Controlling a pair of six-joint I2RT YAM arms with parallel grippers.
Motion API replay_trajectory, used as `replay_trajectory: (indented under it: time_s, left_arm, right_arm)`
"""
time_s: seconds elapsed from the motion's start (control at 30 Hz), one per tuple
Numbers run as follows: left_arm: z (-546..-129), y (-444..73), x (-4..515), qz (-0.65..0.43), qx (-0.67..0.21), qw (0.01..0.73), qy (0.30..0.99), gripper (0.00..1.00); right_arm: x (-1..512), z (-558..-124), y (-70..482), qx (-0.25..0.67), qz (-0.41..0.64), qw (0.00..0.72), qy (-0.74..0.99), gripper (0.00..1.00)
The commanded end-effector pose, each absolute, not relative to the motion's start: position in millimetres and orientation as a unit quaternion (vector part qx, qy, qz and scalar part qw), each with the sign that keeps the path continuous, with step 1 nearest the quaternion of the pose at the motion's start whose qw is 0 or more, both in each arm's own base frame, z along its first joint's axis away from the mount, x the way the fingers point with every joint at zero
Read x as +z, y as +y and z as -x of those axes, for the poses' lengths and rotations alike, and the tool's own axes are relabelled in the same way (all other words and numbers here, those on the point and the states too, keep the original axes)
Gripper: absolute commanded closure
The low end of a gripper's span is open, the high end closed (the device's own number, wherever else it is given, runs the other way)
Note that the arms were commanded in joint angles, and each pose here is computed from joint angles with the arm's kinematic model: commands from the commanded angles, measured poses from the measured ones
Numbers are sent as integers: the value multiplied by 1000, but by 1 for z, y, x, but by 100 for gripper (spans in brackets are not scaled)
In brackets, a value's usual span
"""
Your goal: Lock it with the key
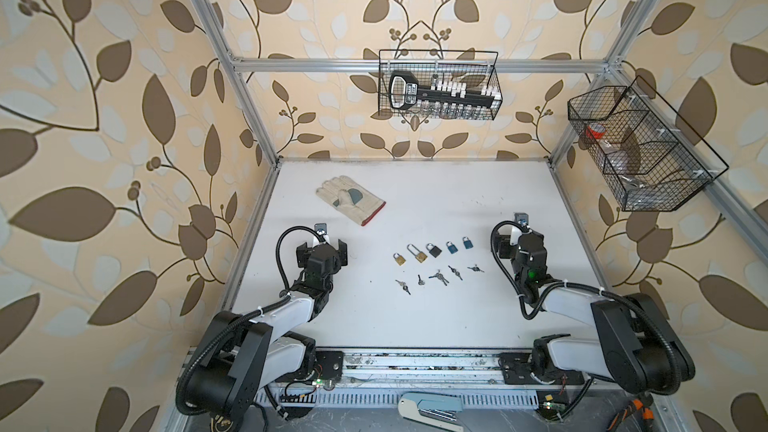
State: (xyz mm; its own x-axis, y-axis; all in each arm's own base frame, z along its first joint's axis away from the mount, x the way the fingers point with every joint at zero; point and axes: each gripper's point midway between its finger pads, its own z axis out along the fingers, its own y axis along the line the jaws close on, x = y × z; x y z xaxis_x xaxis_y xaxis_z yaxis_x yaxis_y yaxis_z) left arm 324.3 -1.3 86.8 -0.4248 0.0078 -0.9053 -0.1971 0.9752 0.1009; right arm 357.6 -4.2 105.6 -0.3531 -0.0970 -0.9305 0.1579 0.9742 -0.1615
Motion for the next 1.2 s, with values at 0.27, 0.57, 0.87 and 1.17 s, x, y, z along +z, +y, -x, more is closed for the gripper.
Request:
replay_trajectory:
  time_s: [0.27,0.57,0.87,1.17]
  left_arm:
    - [-368,12,96,74,24,574,816,1]
    - [-383,10,76,63,21,531,845,1]
    - [-383,9,77,62,19,531,845,1]
    - [-383,9,76,63,19,529,846,1]
  right_arm:
    - [125,-366,-16,-26,-36,649,759,1]
    - [115,-374,-16,-9,-32,636,771,1]
    - [115,-373,-17,-11,-32,636,771,1]
    - [115,-373,-17,-11,-32,636,771,1]
